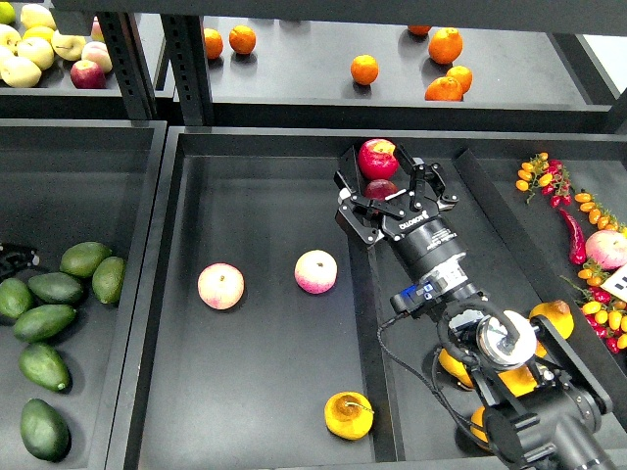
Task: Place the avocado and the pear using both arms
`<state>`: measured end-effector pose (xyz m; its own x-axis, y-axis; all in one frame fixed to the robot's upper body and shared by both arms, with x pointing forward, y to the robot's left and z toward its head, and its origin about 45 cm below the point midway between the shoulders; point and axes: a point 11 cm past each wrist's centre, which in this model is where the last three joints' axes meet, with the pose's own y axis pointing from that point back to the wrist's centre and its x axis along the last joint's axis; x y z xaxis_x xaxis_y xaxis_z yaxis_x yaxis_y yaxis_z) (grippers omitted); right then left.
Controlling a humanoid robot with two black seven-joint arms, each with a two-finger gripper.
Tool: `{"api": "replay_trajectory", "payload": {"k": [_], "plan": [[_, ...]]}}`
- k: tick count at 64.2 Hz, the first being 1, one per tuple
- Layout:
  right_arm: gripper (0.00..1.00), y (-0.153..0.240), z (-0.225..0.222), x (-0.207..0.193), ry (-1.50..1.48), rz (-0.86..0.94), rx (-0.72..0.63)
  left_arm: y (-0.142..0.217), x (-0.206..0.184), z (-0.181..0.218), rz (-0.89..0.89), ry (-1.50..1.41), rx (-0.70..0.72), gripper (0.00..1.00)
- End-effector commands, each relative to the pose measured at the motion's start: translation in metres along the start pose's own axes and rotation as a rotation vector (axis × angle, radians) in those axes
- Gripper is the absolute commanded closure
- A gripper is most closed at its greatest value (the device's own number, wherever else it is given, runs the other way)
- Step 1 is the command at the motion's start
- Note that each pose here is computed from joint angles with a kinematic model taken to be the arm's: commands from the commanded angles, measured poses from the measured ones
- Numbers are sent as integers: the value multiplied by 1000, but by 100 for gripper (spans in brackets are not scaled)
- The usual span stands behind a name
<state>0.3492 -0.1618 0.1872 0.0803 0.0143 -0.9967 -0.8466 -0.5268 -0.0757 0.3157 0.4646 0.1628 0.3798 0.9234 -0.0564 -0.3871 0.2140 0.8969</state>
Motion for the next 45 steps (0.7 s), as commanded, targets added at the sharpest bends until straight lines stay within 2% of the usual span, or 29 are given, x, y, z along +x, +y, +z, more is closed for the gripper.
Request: {"api": "replay_trajectory", "payload": {"k": [1,16,27,34,45], "plan": [[0,5,-5,2,30,15,-34,10,6,24,-28,127,-131,1],[0,10,-4,5,46,29,-88,37,33,52,-46,368,-352,1],[0,22,-6,22,88,100,-125,45,52,44,-46,525,-432,1],[0,35,-15,28,149,153,-184,44,58,35,-84,666,-494,1],[0,51,-16,30,189,205,-354,37,53,40,-228,911,-639,1]]}}
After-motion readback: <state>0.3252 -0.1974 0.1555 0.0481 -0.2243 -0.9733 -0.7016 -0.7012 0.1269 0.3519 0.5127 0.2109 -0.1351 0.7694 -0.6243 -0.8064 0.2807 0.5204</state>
